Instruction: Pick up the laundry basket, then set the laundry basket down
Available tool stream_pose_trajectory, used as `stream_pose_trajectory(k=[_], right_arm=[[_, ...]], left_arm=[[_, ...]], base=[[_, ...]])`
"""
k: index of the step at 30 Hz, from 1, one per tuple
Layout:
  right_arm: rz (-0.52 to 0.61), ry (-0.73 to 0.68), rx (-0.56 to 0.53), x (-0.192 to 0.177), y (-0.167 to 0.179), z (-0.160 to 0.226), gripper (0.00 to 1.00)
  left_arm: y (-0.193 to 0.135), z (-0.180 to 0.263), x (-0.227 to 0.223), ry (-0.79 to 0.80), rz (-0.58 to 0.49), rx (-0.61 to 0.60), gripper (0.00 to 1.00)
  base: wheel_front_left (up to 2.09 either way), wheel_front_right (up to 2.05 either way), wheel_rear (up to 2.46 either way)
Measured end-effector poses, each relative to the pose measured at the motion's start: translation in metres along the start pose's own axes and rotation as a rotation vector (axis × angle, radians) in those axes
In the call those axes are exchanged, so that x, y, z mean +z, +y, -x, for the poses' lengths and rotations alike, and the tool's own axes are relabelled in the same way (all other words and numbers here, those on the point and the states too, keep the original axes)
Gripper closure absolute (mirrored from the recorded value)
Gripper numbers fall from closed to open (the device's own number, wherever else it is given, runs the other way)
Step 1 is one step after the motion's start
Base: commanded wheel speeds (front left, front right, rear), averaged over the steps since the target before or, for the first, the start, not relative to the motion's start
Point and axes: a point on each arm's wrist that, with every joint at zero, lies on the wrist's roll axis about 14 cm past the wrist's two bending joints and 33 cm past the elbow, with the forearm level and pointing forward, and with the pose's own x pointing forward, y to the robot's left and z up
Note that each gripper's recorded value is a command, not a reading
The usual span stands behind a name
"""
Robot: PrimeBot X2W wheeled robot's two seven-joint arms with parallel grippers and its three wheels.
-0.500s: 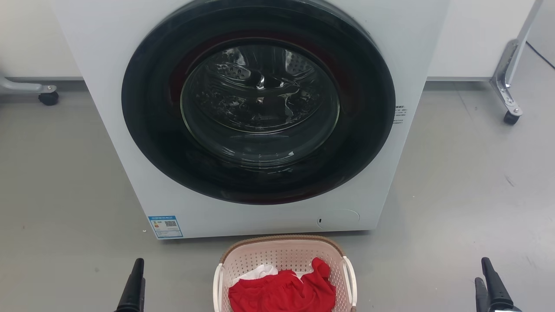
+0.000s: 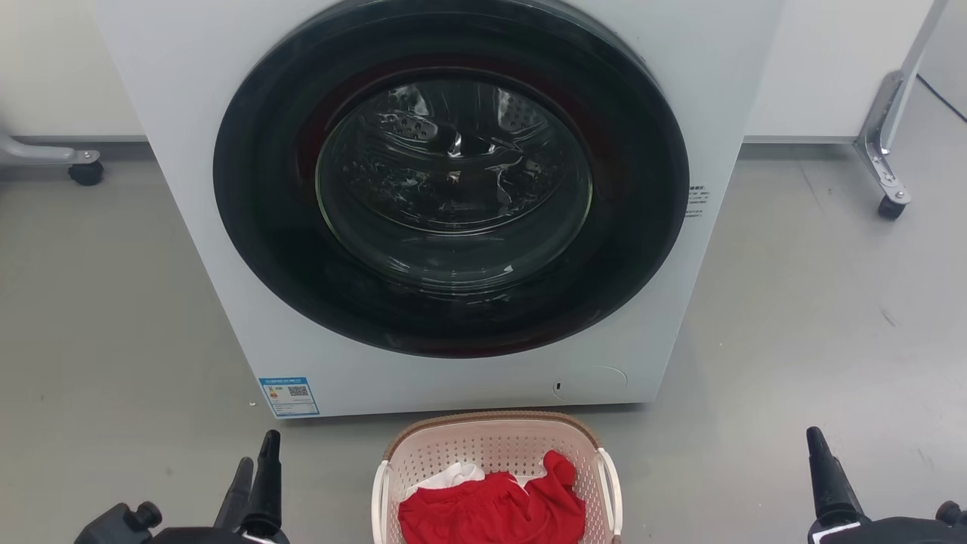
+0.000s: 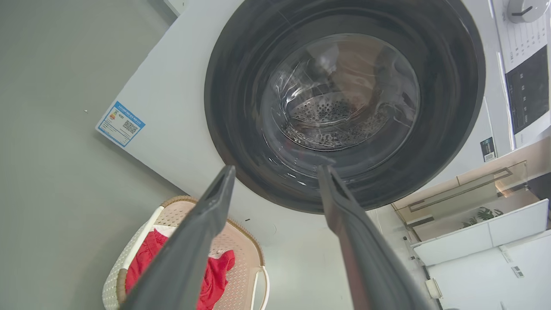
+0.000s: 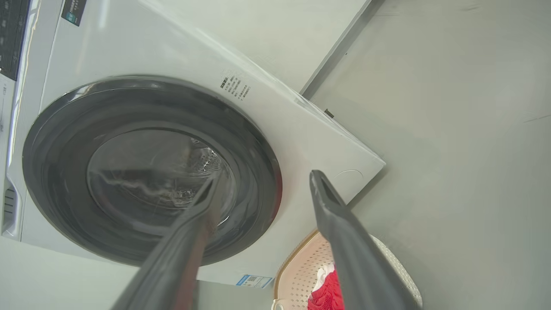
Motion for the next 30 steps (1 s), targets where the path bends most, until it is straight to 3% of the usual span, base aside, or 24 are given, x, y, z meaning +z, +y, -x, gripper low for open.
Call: stream_pose_trajectory(k=[11,30], right_arm=[[0.255,0.037,0.020,-0.011,0.005,0.000,0.00],[0.599,0.061,0.052,-0.027,0.006,0.003,0.00]], left_arm=[[-0.003,0.001,-0.007,0.020,-0.255,-0.012,0.00],[-0.004,0.003,-0.015,0.005,-0.565,-0.026,0.00]], base=[[0.00,0.00,0.00],[0.00,0.00,0.00]])
